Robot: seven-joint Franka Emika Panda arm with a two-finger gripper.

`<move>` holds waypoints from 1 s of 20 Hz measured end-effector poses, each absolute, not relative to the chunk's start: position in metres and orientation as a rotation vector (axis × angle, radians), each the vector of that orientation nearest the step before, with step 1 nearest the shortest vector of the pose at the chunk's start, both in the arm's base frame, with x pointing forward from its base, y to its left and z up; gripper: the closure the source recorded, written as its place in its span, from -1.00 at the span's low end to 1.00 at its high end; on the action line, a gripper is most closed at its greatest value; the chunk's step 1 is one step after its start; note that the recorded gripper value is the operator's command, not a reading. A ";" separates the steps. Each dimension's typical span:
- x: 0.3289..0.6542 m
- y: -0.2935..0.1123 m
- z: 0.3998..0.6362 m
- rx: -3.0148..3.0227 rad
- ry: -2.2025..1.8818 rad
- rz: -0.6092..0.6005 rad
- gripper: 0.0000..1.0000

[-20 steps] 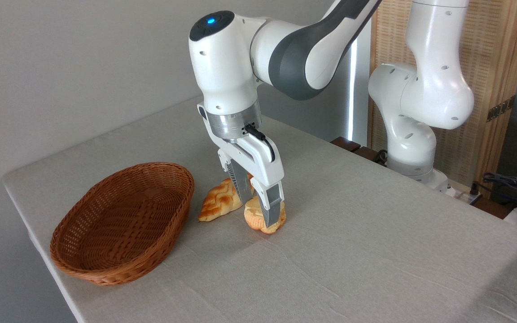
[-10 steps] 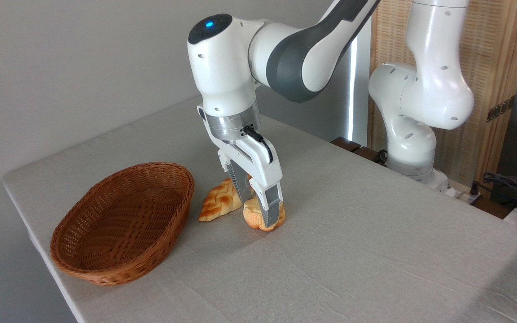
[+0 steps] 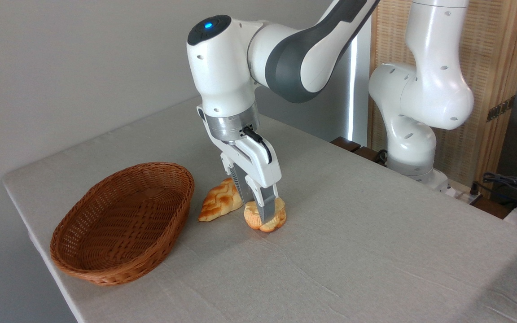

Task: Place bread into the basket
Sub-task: 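Lift the bun and carry it over the wicker basket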

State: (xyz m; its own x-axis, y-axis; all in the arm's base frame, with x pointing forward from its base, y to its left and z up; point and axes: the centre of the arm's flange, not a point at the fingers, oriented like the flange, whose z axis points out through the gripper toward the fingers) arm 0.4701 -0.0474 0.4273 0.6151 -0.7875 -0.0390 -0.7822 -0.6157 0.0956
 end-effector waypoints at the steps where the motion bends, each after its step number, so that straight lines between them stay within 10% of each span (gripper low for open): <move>1: 0.470 -0.047 0.427 2.761 -1.344 -0.119 0.34; 8: 0.473 -0.050 0.434 2.764 -1.354 -0.095 0.33; 20: 0.507 -0.120 0.534 2.674 -1.371 0.324 0.23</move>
State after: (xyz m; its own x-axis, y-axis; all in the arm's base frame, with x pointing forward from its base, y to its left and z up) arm 0.5067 -0.1199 0.5337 0.5667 -0.7872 0.2433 -0.8127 -0.5826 0.0083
